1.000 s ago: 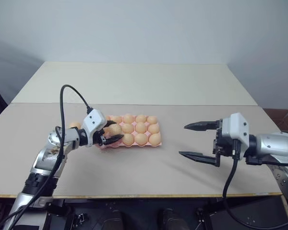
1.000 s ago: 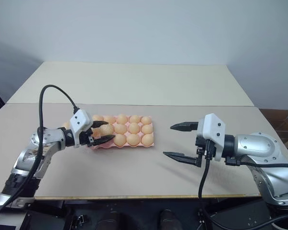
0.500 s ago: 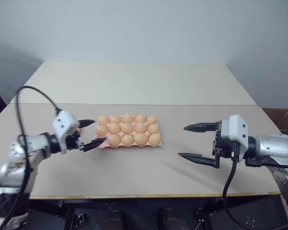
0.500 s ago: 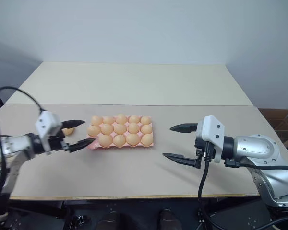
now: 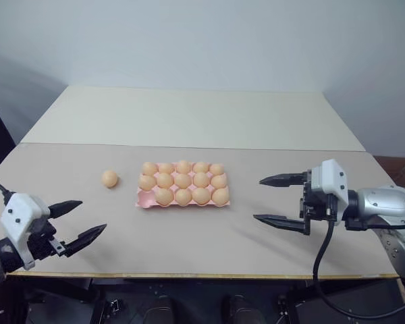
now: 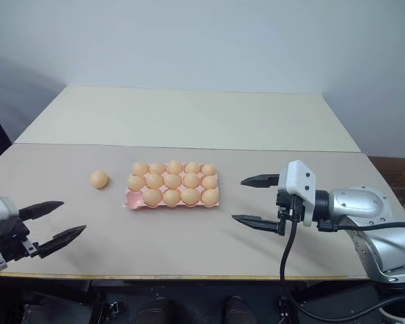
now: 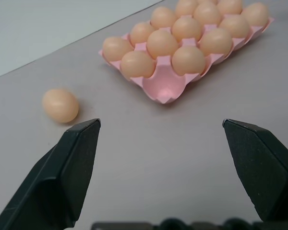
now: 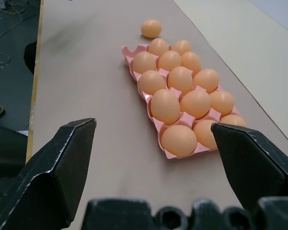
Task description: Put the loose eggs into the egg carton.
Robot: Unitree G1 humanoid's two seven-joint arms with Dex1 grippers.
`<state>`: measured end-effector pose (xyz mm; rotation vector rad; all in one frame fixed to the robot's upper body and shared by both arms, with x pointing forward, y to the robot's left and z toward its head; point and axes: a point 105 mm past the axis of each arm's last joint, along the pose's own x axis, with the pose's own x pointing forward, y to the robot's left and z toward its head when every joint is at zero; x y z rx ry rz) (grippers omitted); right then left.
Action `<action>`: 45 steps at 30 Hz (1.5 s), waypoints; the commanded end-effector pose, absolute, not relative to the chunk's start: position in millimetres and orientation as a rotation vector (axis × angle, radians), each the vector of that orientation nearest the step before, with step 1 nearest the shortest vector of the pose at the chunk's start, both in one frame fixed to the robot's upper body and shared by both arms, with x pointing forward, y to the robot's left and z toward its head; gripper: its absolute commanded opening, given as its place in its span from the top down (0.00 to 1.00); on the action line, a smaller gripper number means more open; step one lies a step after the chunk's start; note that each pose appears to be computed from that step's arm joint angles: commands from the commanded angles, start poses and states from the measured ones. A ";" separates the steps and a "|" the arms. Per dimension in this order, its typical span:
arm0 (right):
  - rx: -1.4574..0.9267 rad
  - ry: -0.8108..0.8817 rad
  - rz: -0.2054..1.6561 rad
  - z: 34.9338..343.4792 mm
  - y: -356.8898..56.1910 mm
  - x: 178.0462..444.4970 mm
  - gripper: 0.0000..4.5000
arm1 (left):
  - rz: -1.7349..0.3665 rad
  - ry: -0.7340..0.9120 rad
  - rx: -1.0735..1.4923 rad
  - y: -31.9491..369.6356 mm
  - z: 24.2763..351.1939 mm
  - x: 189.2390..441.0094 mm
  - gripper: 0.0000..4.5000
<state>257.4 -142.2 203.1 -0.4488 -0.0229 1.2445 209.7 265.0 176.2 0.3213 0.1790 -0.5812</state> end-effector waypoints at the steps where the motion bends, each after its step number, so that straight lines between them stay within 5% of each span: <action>1: -0.480 -0.061 1.268 210.7 -139.4 255.5 0.00 | -0.562 0.135 0.320 261.1 186.3 207.3 0.01; 8: -0.490 -0.067 1.275 214.6 -138.4 262.0 0.00 | -0.365 0.153 0.269 280.5 185.0 230.9 0.01; 17: -0.509 -0.083 1.283 220.1 -136.1 262.9 0.00 | -0.019 0.224 0.129 303.8 166.5 319.7 0.01; 24: -0.518 -0.098 1.273 223.7 -135.2 262.0 0.00 | 0.013 0.211 0.077 293.7 161.5 371.1 0.01; 35: -0.520 -0.101 1.247 224.6 -137.9 256.4 0.00 | 0.042 0.345 0.062 294.1 128.4 390.0 0.01; 45: -0.513 -0.096 1.233 221.2 -137.8 255.2 0.00 | -0.028 0.321 0.079 288.1 136.1 385.6 0.59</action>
